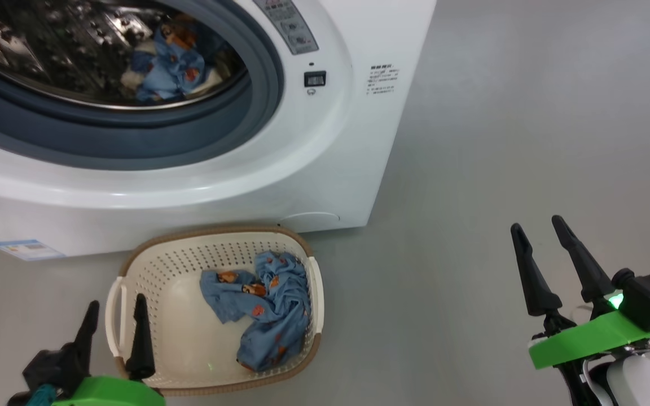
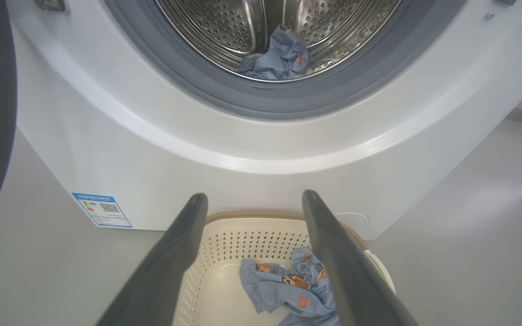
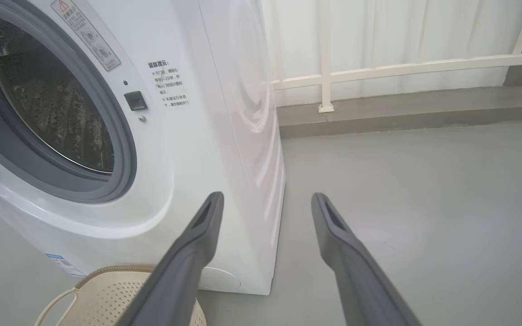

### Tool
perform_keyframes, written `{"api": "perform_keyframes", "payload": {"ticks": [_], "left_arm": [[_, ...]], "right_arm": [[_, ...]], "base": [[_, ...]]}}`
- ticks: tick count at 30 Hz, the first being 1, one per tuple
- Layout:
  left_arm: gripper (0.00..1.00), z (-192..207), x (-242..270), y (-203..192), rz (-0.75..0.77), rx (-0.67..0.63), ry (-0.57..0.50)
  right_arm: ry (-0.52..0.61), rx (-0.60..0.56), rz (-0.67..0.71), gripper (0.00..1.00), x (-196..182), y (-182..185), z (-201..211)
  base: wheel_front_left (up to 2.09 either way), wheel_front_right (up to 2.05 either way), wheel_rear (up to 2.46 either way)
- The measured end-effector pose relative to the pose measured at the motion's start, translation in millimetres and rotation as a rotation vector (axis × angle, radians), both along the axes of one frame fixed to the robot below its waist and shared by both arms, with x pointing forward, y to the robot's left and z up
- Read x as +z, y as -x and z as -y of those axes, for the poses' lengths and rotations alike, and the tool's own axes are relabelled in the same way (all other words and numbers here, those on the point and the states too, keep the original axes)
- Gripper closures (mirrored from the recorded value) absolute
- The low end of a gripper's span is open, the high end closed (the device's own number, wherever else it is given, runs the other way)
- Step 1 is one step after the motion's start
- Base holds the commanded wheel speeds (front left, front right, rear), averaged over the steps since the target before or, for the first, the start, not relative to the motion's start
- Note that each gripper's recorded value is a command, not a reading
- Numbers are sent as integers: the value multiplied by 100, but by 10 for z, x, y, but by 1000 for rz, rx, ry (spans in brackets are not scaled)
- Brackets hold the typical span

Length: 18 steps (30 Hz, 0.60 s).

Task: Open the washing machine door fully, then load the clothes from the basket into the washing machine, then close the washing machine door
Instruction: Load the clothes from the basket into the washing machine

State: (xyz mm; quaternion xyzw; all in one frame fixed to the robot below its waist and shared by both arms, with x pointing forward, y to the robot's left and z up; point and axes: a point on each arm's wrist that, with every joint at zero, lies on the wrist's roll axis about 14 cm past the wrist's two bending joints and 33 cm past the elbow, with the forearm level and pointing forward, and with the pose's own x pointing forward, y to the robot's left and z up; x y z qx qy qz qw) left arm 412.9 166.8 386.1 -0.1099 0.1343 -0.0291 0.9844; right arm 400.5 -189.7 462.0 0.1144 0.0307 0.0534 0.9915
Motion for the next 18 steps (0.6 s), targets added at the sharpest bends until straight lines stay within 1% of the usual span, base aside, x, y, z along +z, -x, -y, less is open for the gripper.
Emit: {"api": "perform_keyframes", "payload": {"ticks": [11, 18], "left_arm": [[0, 300, -663, -76, -196, -100, 27], [0, 480, -968, -167, -277, -168, 27]], "right_arm": [[-9, -10, -30, 0, -185, -275, -12], [-8, -25, -57, 0, -323, -370, 24]], "base": [[0, 0, 0], [0, 0, 0]]}}
